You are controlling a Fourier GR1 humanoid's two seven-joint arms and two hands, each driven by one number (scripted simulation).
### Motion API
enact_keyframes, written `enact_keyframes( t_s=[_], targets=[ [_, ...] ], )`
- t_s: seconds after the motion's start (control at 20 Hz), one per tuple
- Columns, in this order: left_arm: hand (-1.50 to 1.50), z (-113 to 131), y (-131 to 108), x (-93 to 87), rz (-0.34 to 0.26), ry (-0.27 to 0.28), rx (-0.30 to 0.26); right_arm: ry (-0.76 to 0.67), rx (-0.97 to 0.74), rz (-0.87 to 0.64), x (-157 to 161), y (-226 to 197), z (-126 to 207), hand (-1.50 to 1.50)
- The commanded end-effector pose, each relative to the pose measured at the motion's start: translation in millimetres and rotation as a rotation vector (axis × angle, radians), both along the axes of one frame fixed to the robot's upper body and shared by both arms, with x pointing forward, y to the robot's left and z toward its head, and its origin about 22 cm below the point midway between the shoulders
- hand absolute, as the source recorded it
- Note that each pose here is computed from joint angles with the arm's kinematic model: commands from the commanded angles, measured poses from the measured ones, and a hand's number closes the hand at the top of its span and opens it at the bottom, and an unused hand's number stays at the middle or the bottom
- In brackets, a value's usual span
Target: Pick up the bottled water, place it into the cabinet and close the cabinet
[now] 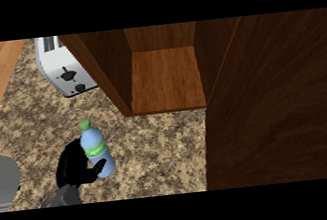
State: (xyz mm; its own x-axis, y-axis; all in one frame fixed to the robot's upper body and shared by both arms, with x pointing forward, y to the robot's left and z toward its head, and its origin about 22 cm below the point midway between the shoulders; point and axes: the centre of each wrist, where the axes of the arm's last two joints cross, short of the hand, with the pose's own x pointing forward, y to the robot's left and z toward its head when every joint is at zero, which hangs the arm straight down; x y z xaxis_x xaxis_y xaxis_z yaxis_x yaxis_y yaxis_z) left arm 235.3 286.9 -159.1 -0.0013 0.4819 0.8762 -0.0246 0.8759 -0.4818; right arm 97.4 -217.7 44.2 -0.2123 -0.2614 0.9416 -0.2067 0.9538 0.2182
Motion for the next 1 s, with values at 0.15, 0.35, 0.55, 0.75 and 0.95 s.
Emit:
enact_keyframes(
  t_s=[0.15,0.35,0.55,0.75,0.95],
  targets=[
    [1.5,-1.9,20.1,-11.4,-0.035,-0.044,-0.034,0.0,-0.002,0.001,-2.0,1.0,-0.6,-1.5],
    [1.5,16.2,28.2,16.5,-0.034,-0.061,-0.083,0.007,0.003,-0.004,8.9,5.4,11.4,-1.5],
    [1.5,29.8,12.3,28.0,-0.081,-0.06,-0.083,0.0,-0.011,-0.017,5.1,7.7,0.5,-1.5],
    [1.5,36.8,17.6,9.2,-0.08,-0.061,-0.087,-0.006,0.003,0.009,0.0,-11.8,1.2,-1.5],
    [1.5,68.0,2.6,22.8,-0.13,-0.055,-0.048,0.008,-0.015,0.031,2.3,2.7,-6.1,-1.5]
  ],
)
